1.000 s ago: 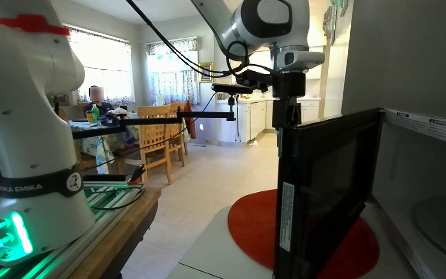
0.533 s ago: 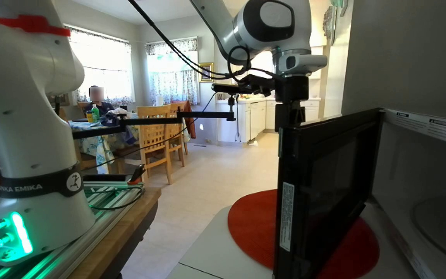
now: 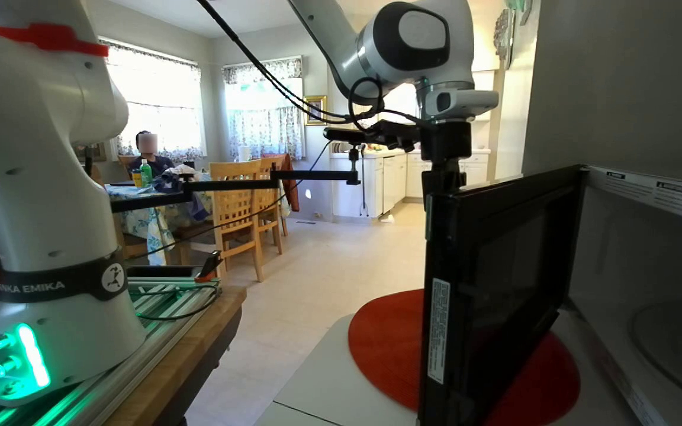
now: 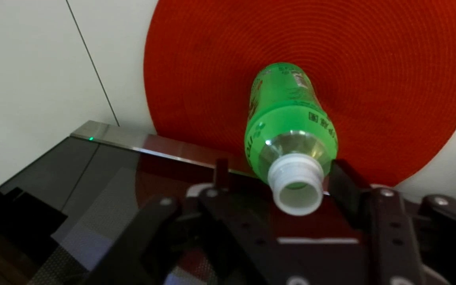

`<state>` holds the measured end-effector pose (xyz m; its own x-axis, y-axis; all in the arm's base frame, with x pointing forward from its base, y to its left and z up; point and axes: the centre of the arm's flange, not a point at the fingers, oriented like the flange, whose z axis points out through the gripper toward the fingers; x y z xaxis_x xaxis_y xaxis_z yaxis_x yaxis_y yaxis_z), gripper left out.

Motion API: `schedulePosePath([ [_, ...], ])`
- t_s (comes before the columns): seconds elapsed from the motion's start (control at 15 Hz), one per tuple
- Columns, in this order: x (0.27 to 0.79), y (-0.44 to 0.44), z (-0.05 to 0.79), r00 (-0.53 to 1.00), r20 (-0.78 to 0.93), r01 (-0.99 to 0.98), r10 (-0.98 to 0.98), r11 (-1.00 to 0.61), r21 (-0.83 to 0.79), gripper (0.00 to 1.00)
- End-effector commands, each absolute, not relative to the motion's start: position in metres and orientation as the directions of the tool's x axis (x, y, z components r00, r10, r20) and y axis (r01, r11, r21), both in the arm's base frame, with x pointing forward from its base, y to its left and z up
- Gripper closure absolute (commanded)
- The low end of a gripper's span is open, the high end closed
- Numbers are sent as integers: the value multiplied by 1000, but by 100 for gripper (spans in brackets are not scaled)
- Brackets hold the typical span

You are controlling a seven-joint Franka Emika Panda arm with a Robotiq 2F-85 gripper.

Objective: Move the microwave door using the green bottle

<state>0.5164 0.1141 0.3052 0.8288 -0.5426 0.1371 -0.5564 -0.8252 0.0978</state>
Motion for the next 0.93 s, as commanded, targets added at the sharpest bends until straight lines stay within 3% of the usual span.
schedulePosePath([
  [0.0, 521, 119, 302, 823, 167, -562, -543, -821, 102, 55],
  [0.13, 521, 120, 302, 826, 174, -557, -536, -824, 106, 53],
  [0.2, 521, 120, 302, 827, 178, -555, -533, -825, 108, 58],
  [0.6, 521, 118, 302, 832, 194, -545, -519, -831, 111, 46],
  [0.87, 521, 116, 301, 833, 190, -545, -520, -831, 112, 53],
])
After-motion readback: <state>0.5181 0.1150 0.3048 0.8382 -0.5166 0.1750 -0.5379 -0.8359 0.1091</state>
